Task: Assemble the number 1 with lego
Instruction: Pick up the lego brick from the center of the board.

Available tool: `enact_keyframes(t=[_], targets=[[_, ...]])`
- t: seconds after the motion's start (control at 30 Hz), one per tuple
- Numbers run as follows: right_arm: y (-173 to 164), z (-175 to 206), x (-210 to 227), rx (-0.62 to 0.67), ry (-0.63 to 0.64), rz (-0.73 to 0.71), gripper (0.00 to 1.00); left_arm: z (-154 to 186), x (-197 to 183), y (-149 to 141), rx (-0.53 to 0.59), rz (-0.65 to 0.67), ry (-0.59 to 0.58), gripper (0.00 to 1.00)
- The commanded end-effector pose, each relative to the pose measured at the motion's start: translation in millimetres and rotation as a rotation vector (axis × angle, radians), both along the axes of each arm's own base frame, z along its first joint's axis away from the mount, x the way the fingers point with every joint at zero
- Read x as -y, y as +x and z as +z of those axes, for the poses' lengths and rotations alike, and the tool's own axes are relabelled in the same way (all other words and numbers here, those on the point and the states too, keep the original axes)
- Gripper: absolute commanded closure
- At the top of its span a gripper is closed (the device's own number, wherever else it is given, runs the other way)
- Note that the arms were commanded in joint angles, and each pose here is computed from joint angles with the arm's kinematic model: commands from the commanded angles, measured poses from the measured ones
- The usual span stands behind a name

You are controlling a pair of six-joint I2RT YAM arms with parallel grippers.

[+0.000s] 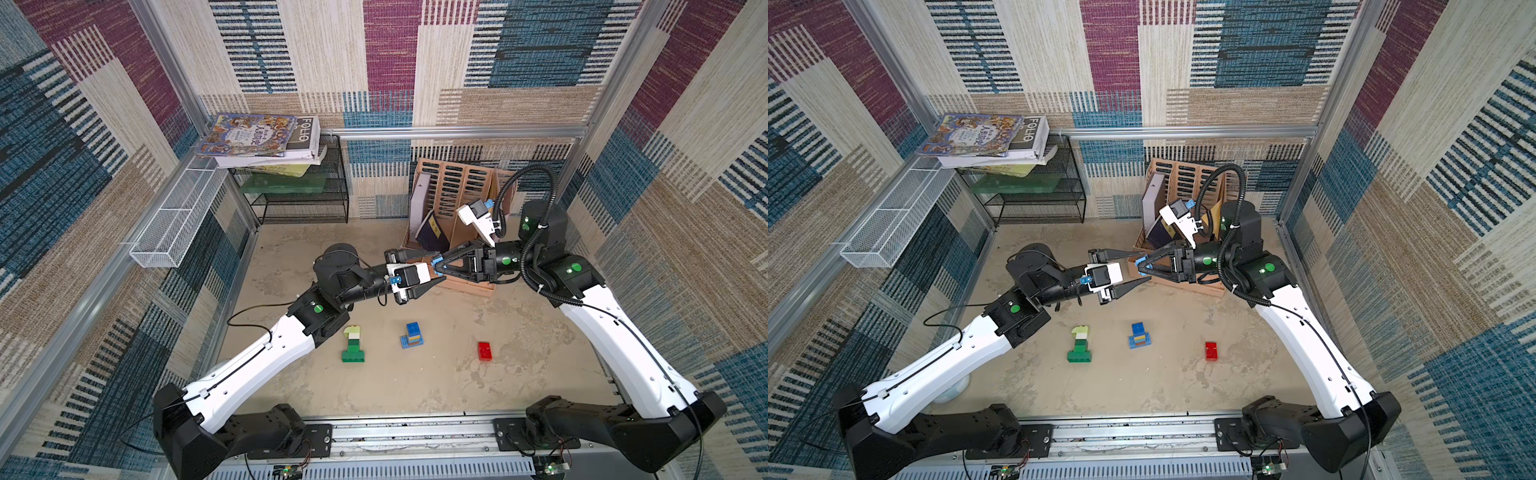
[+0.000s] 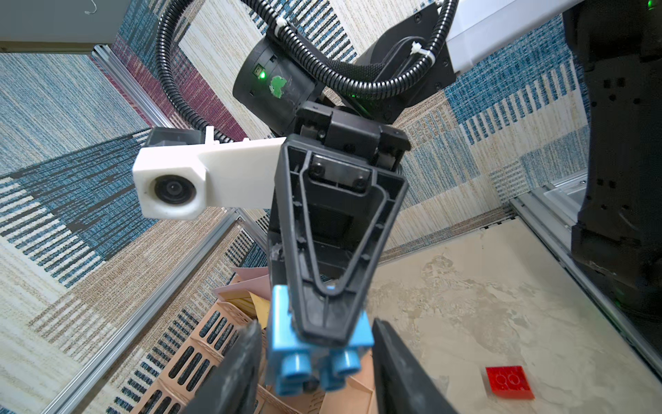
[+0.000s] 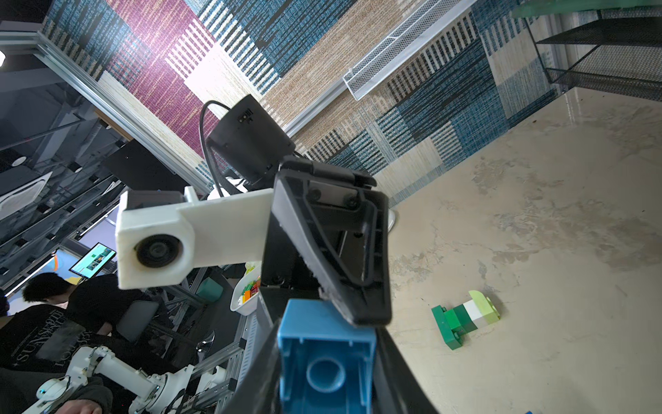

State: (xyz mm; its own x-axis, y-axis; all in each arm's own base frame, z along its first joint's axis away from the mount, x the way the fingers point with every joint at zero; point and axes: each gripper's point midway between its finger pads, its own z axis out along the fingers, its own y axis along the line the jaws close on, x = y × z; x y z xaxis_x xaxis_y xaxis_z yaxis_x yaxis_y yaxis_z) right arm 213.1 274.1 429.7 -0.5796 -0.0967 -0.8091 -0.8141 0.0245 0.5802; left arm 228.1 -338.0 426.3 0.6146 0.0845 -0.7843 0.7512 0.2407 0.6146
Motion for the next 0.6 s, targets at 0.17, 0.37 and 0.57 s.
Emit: enact_keyframes(t=[0.17, 0.37, 0.57], targets=[[-4, 4, -5, 0.002, 0.016, 0.031, 0.8, 9, -2, 5, 0.023, 0.036, -0.033, 0.69], [3, 2, -3, 0.006, 0.007, -0.006, 0.56, 7, -5, 6, 0.01, 0.058, -0.027, 0.84], [46, -7, 38, 0.052, -0.051, -0.28, 0.28, -13, -19, 19, -0.128, 0.174, 0.02, 0.97]])
